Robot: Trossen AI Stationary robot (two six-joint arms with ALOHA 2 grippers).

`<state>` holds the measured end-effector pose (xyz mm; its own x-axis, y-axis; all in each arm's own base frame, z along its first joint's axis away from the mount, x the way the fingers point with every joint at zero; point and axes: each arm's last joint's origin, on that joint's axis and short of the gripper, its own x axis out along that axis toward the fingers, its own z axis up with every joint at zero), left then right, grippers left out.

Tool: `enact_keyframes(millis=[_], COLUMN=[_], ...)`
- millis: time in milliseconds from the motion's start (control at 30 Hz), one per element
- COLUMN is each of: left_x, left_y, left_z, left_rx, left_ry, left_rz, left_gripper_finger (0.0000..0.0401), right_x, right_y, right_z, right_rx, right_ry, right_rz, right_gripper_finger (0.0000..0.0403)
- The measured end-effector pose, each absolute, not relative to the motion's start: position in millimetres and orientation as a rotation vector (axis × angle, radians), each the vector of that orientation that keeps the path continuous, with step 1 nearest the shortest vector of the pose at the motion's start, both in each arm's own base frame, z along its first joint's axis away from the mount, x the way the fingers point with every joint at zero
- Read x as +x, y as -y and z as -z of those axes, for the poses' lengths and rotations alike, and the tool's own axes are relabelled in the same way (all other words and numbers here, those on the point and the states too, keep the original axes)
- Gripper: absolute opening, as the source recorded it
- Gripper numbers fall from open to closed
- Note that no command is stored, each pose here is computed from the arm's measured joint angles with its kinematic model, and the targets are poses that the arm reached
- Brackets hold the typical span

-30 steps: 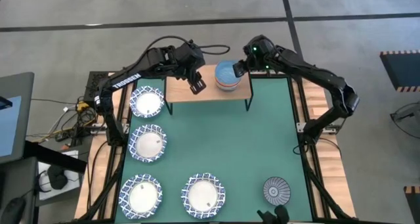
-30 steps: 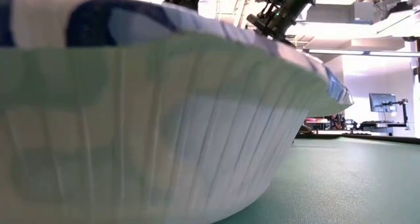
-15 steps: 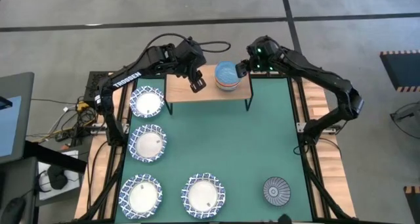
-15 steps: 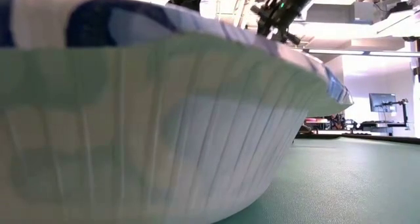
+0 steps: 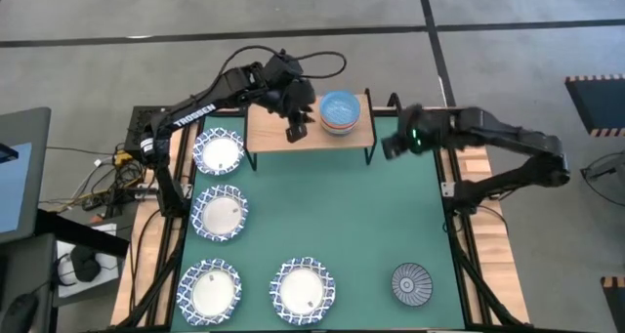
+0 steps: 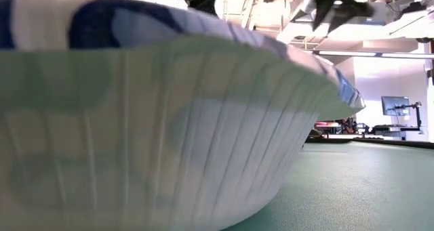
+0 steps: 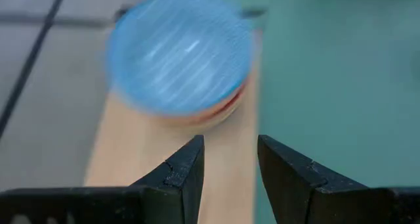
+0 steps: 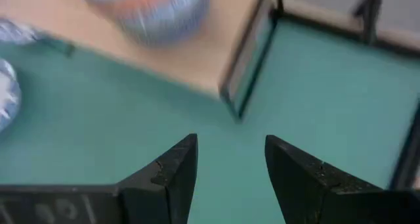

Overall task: Place and stack bowls onto a shelf
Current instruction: Stack the small dark blue bowl on the small blue bowl on the shelf

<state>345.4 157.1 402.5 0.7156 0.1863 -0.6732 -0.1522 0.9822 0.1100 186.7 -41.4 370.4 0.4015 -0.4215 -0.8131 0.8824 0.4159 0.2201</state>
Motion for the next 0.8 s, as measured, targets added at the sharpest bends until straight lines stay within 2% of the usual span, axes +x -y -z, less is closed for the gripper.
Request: enact_keyframes(millis=[167, 367, 567, 700, 800], left_x=[360, 377, 387, 390, 392], left_y=[-139, -111, -84, -67, -52], left_z=[-402, -405, -410, -409, -408], left_rx=[0.112, 0.126, 0.077, 0.032, -0.006], left_ry=[-0.638, -0.550, -0.514, -0.533, -0.545], left_rz=[0.025, 0.079, 0.055, -0.008, -0.056], left_gripper_finger=[0.0119, 0.0106, 0.0103, 0.0103, 0.0103], right_x=[178, 172, 165, 158, 157], right_y=[1, -32, -52, -70, -85], right_z=[-347, -316, -278, -252, -239], right_rx=[0.767, 0.727, 0.699, 0.674, 0.673], right_ry=[-0.844, -1.024, -1.225, -1.377, -1.408], right_rz=[0.886, 0.780, 0.673, 0.502, 0.355], right_gripper_finger=[0.0203, 0.0203, 0.0203, 0.0203, 0.0203])
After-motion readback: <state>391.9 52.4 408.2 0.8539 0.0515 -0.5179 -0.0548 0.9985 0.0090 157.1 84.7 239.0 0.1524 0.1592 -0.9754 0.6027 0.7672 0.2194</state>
